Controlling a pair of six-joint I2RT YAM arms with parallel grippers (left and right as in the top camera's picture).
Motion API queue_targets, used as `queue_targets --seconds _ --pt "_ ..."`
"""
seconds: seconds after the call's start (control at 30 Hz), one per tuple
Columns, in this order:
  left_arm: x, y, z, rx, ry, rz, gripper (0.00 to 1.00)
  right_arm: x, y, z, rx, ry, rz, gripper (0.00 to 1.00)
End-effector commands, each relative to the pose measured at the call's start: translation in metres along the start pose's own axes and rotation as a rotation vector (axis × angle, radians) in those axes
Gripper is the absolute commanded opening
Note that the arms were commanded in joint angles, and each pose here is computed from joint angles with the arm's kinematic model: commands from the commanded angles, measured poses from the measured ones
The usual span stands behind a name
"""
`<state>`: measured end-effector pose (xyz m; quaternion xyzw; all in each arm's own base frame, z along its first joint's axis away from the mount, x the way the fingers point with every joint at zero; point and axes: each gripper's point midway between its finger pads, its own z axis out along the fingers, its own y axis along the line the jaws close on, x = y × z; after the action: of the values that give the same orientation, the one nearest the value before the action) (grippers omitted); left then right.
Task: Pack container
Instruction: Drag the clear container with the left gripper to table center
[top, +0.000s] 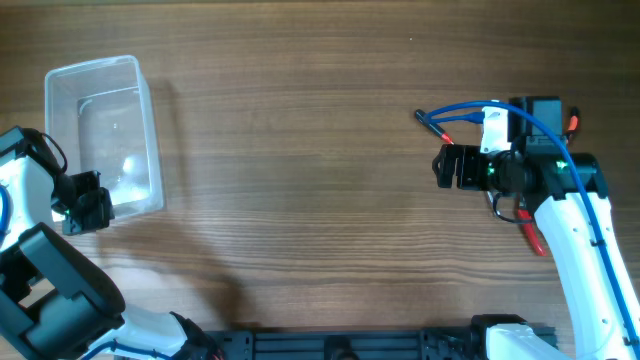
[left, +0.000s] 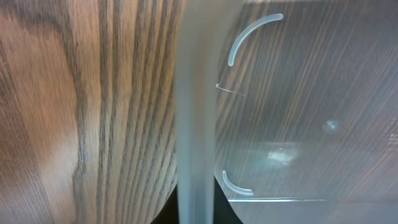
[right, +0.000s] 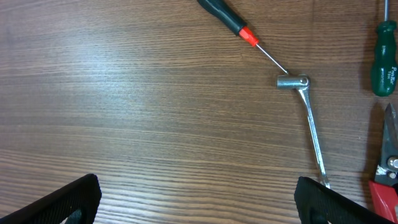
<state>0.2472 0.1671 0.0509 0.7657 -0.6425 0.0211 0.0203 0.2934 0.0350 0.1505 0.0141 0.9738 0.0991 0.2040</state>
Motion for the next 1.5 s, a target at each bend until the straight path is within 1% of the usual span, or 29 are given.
queue_targets --seconds 0.0,0.07,0.13,0.2,0.27,0.3,0.37,0.47,0.5,0.57,0.6,0.7,0.8,0.9,1.0,1.27,1.4,1.47 --pt "0.000 -0.004 -0.011 0.023 -0.007 0.089 0.04 -0.009 0.006 -0.004 -0.023 -0.025 -0.010 1.00" --pt "-0.001 -0.014 -0.028 0.079 -0.034 0.148 0.04 -0.009 0.006 -0.004 -0.023 -0.028 -0.011 1.00" --pt "0.003 -0.028 -0.051 0.148 -0.078 0.245 0.04 -0.010 0.006 -0.004 -0.024 -0.032 -0.012 1.00" --pt "0.013 -0.046 -0.077 0.229 -0.131 0.388 0.04 -0.012 0.006 -0.004 -0.024 -0.038 -0.013 1.00" --pt "0.032 -0.063 -0.107 0.314 -0.195 0.556 0.04 -0.014 0.006 -0.004 -0.024 -0.045 -0.014 1.00" --pt "0.044 -0.071 -0.120 0.360 -0.222 0.649 0.04 -0.014 0.006 -0.004 -0.025 -0.047 -0.015 1.00" --pt "0.081 -0.085 -0.149 0.460 -0.280 0.888 0.04 -0.015 0.006 -0.005 -0.025 -0.049 -0.015 1.00" --pt "0.140 -0.090 -0.175 0.562 -0.352 1.217 0.04 -0.015 0.006 -0.005 -0.025 -0.049 -0.015 1.00" --pt "0.163 -0.087 -0.178 0.580 -0.365 1.341 0.04 -0.015 0.006 -0.005 -0.025 -0.049 -0.015 1.00" --pt "0.193 -0.082 -0.177 0.588 -0.368 1.497 0.04 -0.015 0.006 -0.005 -0.025 -0.049 -0.015 1.00" --pt "0.218 -0.077 -0.173 0.587 -0.362 1.627 0.04 -0.015 0.006 -0.005 -0.023 -0.049 -0.015 1.00" --pt "0.254 -0.070 -0.161 0.571 -0.351 1.803 0.04 -0.017 -0.007 -0.006 0.052 -0.066 0.002 1.00" --pt "0.279 -0.065 -0.143 0.534 -0.321 1.940 0.04 -0.023 -0.028 -0.014 0.179 -0.114 0.083 1.00" --pt "0.292 -0.064 -0.121 0.480 -0.287 2.034 0.04 -0.028 -0.036 -0.023 0.229 -0.156 0.096 1.00" --pt "0.298 -0.069 -0.093 0.416 -0.237 2.053 0.04 -0.031 -0.035 -0.028 0.225 -0.177 0.093 1.00" --pt "0.295 -0.073 -0.016 0.214 -0.098 2.053 0.04 -0.029 -0.034 -0.028 0.220 -0.173 0.090 1.00" --pt "0.289 -0.067 -0.007 0.162 -0.072 2.051 0.04 -0.028 -0.033 -0.028 0.215 -0.165 0.069 1.00" --pt "0.281 -0.060 -0.006 0.104 -0.068 2.049 0.04 -0.027 -0.033 -0.028 0.216 -0.159 0.064 1.00"
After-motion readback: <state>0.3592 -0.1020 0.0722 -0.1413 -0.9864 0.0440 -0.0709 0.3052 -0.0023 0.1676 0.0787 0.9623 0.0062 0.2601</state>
